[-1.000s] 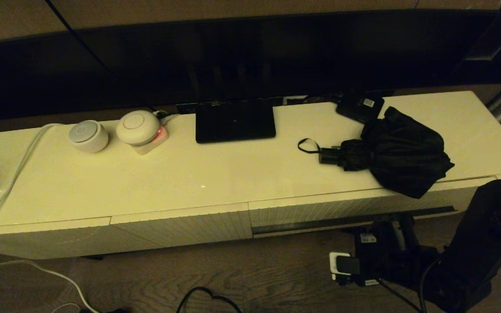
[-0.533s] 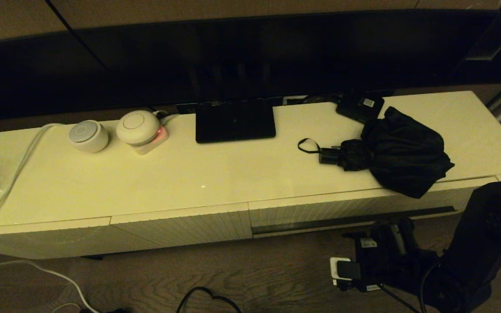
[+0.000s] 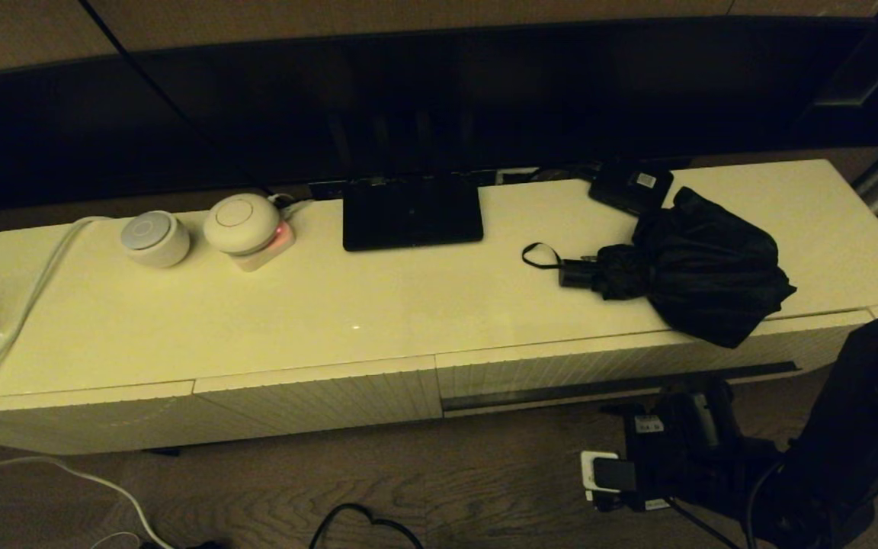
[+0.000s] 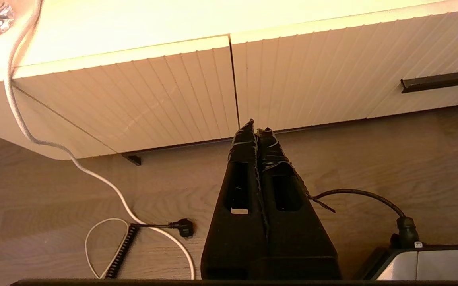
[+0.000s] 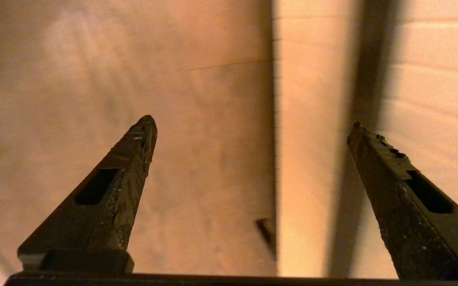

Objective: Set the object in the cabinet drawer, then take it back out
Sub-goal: Open the drawer

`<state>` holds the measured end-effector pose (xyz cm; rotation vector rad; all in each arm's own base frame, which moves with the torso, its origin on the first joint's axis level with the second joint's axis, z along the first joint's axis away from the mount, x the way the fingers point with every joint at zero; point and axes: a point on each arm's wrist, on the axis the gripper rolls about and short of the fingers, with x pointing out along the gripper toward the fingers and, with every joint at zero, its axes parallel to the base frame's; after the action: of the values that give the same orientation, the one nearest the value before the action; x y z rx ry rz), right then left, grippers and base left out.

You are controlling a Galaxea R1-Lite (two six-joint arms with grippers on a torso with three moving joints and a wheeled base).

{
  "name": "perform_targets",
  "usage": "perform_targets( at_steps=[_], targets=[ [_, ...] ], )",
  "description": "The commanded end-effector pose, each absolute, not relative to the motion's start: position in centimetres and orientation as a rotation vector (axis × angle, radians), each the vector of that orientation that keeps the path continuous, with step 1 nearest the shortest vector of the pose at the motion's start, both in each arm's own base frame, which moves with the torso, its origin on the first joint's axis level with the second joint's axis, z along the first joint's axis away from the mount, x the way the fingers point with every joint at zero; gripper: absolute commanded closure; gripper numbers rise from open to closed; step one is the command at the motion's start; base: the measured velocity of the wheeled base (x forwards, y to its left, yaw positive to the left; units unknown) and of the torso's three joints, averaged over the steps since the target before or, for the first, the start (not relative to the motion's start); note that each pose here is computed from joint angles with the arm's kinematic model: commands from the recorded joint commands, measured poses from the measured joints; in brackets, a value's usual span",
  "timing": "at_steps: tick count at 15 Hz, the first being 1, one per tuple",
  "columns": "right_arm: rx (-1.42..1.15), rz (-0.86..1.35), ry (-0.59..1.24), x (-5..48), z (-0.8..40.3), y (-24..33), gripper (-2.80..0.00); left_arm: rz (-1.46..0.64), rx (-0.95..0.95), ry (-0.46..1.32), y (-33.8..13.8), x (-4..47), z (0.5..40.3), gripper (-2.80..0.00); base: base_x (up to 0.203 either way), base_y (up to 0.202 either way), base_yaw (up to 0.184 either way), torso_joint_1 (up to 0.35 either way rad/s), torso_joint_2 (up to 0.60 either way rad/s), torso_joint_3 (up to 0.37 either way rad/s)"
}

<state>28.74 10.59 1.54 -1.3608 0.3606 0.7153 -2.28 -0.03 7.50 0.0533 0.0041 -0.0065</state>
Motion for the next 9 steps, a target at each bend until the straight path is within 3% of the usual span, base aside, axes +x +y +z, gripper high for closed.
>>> perform_targets(
  at_steps=[1, 9],
  targets=[
    [-1.368, 0.679, 0.299, 29.1, 2.9, 10.8, -2.80, -0.006, 0.054, 0.008, 0.0, -2.3, 7.4, 0.00, 0.000, 0.000, 0.000, 0.000, 0.00, 0.000],
    [-1.362, 0.650, 0.271, 30.7, 0.8, 11.2, -2.80, -0.006, 0.052, 0.008, 0.0, -2.3, 7.4, 0.00, 0.000, 0.000, 0.000, 0.000, 0.00, 0.000]
  ],
)
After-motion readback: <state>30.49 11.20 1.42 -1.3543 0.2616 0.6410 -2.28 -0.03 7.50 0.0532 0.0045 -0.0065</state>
